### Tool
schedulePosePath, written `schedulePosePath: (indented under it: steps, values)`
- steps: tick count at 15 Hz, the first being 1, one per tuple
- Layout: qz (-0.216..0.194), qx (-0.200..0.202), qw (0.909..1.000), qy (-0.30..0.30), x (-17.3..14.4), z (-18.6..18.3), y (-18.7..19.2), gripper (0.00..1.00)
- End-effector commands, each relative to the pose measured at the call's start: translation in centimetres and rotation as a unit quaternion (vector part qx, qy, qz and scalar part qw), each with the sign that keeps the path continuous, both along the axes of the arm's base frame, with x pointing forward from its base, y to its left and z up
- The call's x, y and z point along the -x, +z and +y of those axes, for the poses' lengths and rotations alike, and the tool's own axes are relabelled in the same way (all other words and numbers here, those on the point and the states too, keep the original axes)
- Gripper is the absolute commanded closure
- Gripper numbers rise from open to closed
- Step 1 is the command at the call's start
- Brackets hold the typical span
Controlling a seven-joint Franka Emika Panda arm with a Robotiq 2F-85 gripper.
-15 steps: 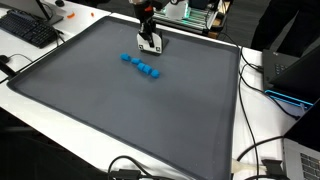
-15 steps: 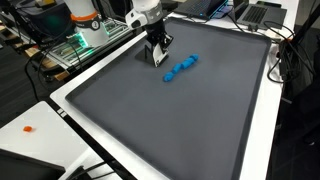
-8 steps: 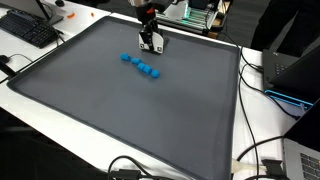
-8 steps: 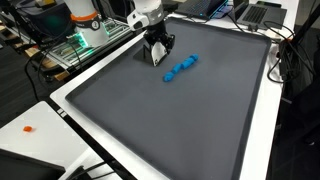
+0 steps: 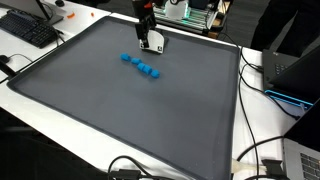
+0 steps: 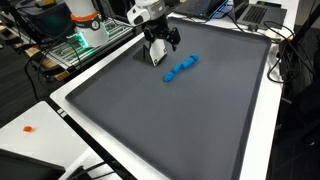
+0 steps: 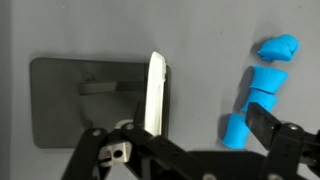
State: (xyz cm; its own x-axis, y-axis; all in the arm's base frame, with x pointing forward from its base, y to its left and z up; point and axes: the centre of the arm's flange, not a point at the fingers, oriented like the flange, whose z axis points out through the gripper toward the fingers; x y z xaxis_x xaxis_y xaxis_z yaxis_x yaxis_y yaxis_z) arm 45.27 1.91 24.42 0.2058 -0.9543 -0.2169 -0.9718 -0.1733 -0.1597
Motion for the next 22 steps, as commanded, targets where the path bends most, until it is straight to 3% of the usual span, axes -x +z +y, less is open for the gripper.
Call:
schedulePosePath:
  steps: [1,17,22]
  values:
    - [-0.005,0.013,0.9998,0.012,0.2,-0.6,1.6,0.0]
    - [0.003,0.057,0.9959,0.07,0.2,-2.3,5.8,0.0]
    - [-0.03,0.057,0.9825,0.175,-0.6,-1.9,8.1,0.0]
